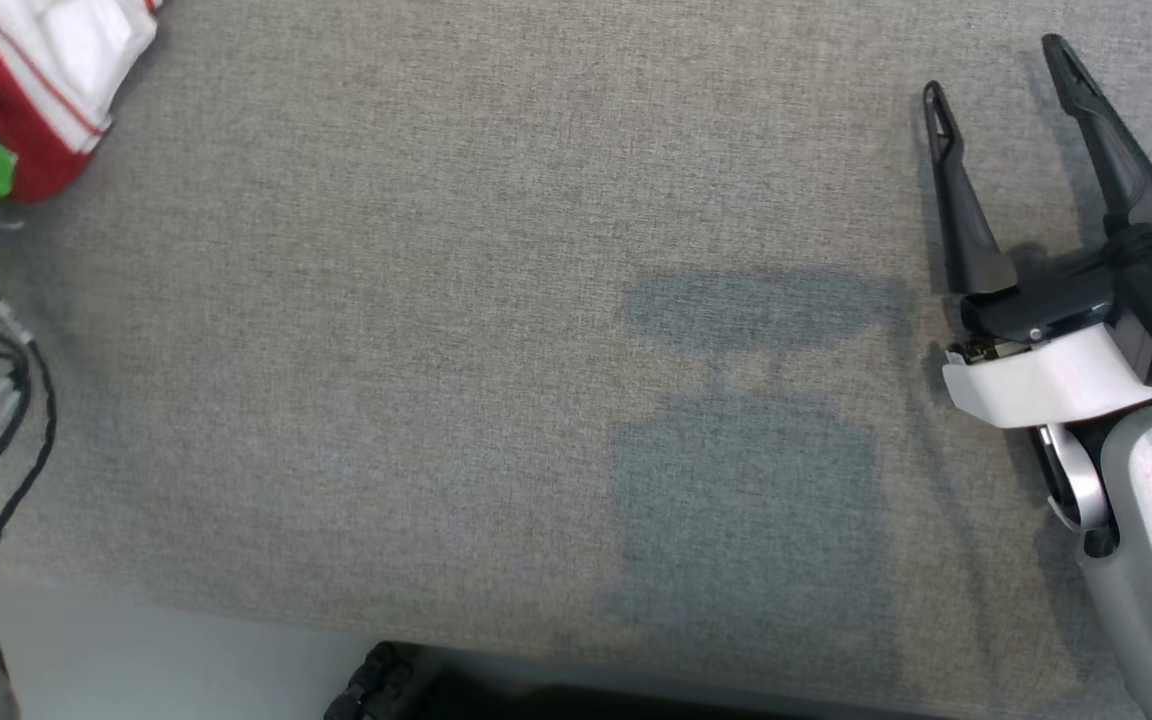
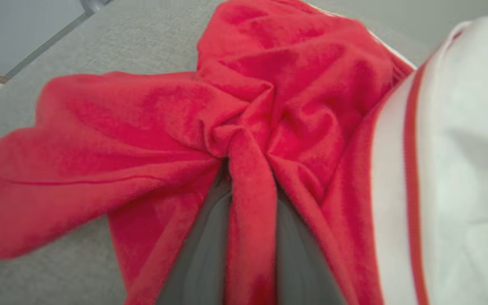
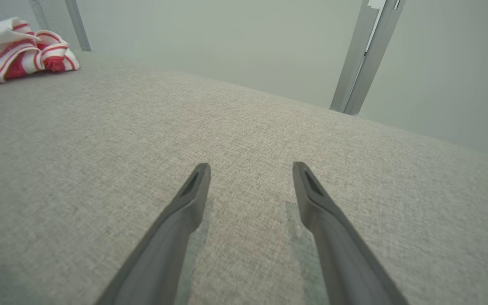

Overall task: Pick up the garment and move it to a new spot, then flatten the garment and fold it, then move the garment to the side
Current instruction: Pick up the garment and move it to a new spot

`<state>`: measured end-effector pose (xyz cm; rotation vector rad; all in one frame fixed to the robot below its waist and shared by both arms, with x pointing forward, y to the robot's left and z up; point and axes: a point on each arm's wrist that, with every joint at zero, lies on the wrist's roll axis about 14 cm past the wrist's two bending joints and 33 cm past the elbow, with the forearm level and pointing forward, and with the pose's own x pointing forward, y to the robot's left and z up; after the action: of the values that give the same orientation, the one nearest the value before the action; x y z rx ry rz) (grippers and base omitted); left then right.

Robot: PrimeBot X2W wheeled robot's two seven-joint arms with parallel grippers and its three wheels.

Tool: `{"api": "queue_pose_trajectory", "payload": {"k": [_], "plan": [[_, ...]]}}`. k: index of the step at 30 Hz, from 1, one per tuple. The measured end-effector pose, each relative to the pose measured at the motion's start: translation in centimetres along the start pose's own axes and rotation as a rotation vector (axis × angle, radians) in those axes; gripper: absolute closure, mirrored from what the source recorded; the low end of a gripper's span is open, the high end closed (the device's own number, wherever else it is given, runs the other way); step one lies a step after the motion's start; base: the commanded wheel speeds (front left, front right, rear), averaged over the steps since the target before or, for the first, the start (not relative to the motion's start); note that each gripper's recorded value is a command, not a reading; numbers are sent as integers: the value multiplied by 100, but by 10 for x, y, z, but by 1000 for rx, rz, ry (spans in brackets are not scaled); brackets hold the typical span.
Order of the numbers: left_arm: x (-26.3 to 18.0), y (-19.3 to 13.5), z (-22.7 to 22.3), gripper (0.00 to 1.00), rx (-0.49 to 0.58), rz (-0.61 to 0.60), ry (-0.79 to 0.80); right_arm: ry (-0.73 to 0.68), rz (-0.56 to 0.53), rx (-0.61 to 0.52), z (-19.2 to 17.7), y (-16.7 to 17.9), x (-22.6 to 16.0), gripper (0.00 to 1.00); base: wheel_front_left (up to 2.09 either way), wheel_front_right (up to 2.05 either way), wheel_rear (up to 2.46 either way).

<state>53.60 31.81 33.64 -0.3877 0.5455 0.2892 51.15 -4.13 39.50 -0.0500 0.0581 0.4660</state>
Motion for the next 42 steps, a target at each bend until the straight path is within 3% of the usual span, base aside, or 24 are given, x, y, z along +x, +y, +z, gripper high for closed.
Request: {"api": "queue_pose_trajectory", "payload": {"k": [10,19,22,31,37,40,42], "plan": [[-22,-143,45,100,145,-399,-216,-28,-23,52,9,8,-3,0,0,0,0],[-114,-292,36,100,174,-821,-291,-52,-45,138,29,26,-20,0,0,0,0],[-154,-328,24,100,202,-955,-292,-62,-52,166,38,33,-27,0,0,0,0],[-221,-369,11,100,200,-1150,-292,-2,-151,172,35,19,-72,0,0,0,0],[-265,-388,-7,100,128,-1267,-222,44,-226,184,31,12,-110,0,0,0,0],[-296,-403,-16,100,159,-1360,-211,37,-259,176,37,7,-124,0,0,0,0],[-313,-411,-33,100,242,-1406,-191,25,-279,168,42,3,-132,0,0,0,0]]}}
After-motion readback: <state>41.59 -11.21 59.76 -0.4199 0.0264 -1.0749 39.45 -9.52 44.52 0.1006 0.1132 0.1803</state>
